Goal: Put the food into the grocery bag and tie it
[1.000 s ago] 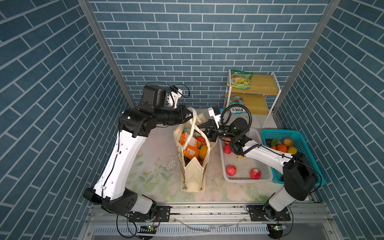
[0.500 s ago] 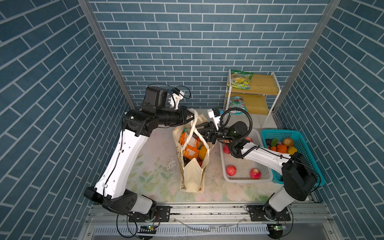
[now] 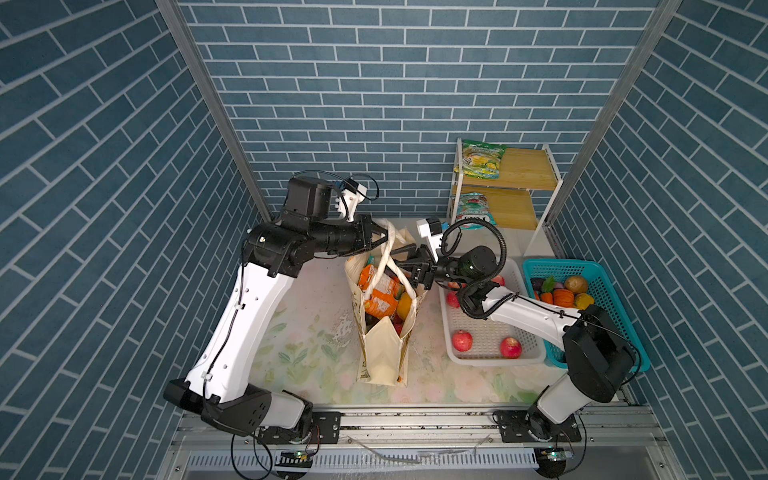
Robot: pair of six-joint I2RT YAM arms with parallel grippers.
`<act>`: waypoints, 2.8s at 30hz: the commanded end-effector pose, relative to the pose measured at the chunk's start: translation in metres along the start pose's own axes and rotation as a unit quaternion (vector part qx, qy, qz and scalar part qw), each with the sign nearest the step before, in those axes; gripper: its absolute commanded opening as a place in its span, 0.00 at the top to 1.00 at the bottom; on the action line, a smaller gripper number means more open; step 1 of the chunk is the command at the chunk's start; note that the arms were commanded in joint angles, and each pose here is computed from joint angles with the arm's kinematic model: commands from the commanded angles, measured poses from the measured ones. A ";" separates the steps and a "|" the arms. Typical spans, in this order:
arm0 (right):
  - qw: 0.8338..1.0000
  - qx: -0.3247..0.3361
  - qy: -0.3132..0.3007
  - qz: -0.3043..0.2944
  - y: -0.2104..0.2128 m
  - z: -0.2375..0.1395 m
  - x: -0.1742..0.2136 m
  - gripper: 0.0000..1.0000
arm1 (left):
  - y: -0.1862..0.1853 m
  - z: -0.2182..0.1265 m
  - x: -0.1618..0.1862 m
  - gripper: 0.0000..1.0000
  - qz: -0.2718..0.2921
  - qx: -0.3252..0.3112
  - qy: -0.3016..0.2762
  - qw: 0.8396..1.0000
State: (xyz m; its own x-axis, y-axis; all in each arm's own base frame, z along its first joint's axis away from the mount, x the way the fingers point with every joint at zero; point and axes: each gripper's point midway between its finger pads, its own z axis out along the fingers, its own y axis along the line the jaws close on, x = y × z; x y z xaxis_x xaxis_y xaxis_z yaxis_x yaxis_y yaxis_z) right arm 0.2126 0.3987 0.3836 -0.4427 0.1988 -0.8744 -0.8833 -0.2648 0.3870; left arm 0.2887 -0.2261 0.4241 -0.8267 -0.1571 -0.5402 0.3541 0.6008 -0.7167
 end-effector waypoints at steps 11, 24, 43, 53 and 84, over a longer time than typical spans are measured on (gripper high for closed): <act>0.992 -0.074 -0.044 -0.093 0.057 0.021 -0.029 0.35 | 0.016 -0.002 -0.027 1.00 0.000 -0.024 -0.075 0.997; 0.987 -0.063 -0.087 -0.117 0.053 0.046 -0.035 0.35 | 0.032 -0.014 -0.023 1.00 -0.007 -0.058 -0.115 0.992; 0.979 -0.061 -0.161 -0.112 0.055 0.068 -0.053 0.33 | 0.055 -0.019 -0.018 1.00 -0.007 -0.095 -0.148 0.984; 0.974 -0.050 -0.194 -0.105 0.054 0.069 -0.066 0.23 | 0.060 -0.022 -0.014 1.00 -0.003 -0.105 -0.153 0.983; 0.979 -0.051 -0.130 -0.148 0.052 0.103 -0.034 0.29 | 0.070 -0.016 -0.005 1.00 -0.011 -0.109 -0.146 0.983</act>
State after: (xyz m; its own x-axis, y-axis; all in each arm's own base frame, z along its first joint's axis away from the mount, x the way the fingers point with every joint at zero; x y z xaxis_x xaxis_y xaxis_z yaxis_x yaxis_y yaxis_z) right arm 0.2188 0.4896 0.3994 -0.3101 0.3834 -0.8700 -0.9507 -0.1326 0.2804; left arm 0.3021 -0.1685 0.4191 -0.6043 -0.4108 -0.6827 0.2672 0.7028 -0.6594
